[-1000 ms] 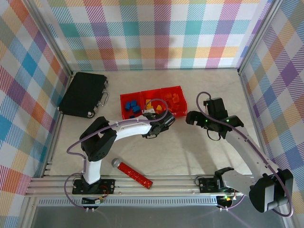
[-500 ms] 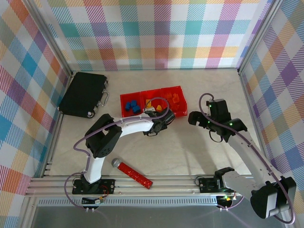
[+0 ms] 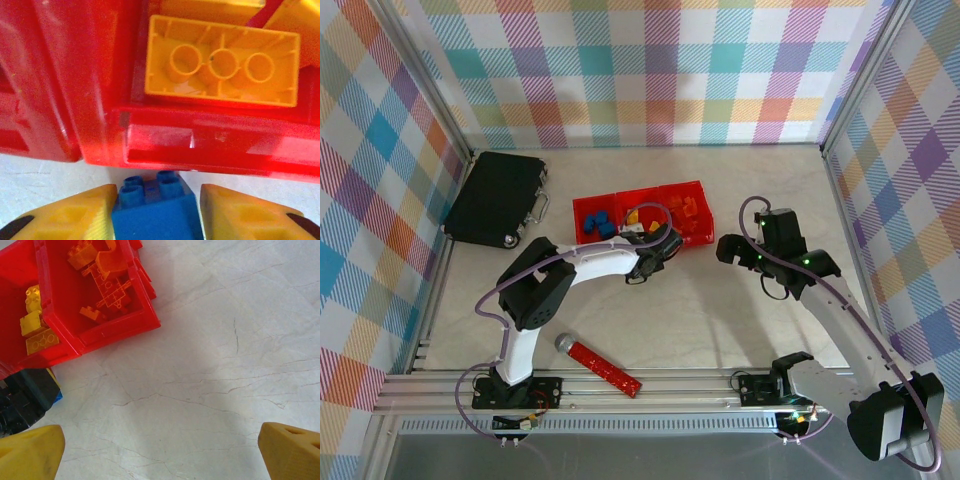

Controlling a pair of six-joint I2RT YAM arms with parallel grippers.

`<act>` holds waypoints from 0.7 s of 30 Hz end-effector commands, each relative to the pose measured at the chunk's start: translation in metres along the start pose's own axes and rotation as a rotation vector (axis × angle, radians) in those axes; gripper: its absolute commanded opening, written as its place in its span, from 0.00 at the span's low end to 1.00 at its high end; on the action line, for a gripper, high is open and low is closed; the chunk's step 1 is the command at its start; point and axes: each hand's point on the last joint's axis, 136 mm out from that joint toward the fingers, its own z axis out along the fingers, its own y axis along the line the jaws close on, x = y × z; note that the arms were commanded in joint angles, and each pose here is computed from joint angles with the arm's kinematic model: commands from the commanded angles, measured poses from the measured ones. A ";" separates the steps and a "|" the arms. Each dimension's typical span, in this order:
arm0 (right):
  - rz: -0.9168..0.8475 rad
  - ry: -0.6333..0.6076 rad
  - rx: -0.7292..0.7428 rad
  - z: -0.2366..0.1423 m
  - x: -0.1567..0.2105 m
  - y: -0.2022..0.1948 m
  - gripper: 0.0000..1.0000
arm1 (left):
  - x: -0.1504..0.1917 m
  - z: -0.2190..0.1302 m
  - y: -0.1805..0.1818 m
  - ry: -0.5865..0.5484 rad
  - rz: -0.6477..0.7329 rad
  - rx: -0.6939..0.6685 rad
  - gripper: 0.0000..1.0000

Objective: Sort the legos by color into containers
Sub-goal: Pick up the lego from the center of the table, then place the lego in the container.

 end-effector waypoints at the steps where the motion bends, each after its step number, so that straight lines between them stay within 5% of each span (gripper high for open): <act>1: 0.007 -0.009 0.012 -0.001 -0.001 -0.004 0.99 | -0.002 -0.002 0.004 -0.003 0.003 0.003 0.41; 10: 0.013 -0.003 0.027 -0.002 -0.001 -0.006 0.99 | -0.009 -0.030 -0.007 -0.023 0.027 0.143 0.30; 21: 0.060 0.002 0.025 -0.003 -0.007 -0.002 0.99 | -0.083 -0.138 0.013 -0.235 0.228 0.182 0.28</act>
